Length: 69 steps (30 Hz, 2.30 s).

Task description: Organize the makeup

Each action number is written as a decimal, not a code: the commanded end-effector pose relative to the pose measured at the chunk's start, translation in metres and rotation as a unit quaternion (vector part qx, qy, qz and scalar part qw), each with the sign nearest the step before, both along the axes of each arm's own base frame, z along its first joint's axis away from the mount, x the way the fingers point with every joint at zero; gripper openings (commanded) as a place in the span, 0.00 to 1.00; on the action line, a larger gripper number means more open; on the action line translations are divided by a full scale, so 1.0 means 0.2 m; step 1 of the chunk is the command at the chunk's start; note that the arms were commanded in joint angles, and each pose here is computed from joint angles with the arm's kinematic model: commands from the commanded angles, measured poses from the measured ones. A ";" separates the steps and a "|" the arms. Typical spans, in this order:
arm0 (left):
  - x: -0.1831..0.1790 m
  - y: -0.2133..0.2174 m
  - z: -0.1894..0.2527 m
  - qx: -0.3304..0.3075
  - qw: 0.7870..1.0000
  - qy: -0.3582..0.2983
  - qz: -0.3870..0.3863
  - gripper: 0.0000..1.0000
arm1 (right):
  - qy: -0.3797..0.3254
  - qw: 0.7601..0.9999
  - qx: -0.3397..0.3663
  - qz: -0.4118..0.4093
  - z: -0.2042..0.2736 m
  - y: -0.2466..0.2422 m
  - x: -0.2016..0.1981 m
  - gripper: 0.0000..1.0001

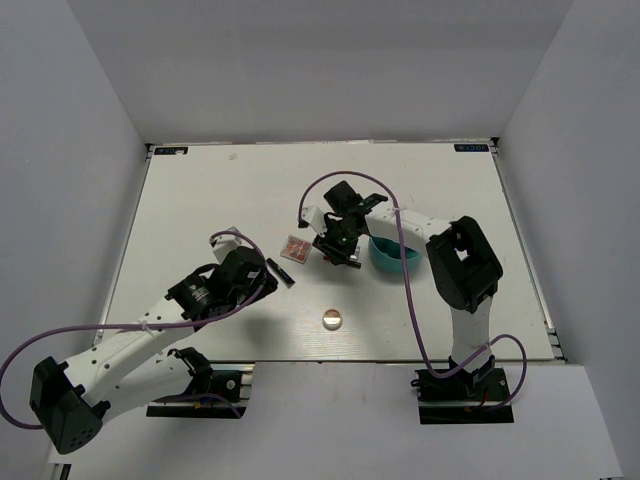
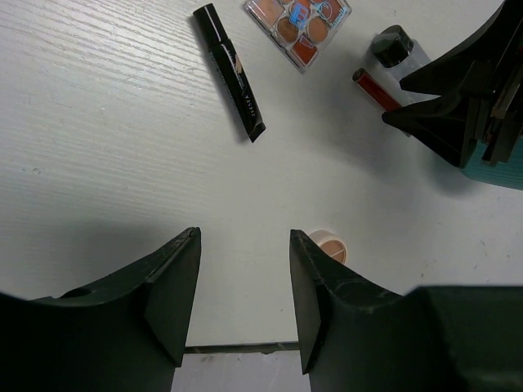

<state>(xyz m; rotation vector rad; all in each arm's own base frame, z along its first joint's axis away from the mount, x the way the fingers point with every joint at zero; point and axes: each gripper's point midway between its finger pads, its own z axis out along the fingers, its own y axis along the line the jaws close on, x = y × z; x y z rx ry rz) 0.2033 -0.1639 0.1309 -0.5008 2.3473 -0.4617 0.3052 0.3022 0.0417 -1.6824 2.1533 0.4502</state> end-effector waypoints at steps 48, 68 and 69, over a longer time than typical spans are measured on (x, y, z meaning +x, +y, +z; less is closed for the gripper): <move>0.01 0.00 0.02 -0.004 1.000 -0.006 0.004 0.57 | -0.096 0.995 -0.022 0.000 0.01 0.03 0.08 0.54; 0.02 -0.01 0.03 -0.003 1.000 -0.005 0.004 0.57 | -0.087 0.995 -0.055 0.000 -0.12 0.04 0.02 0.53; 0.01 0.00 0.03 -0.003 1.000 -0.006 0.005 0.57 | -0.085 0.995 -0.059 -0.001 -0.13 0.02 0.01 0.53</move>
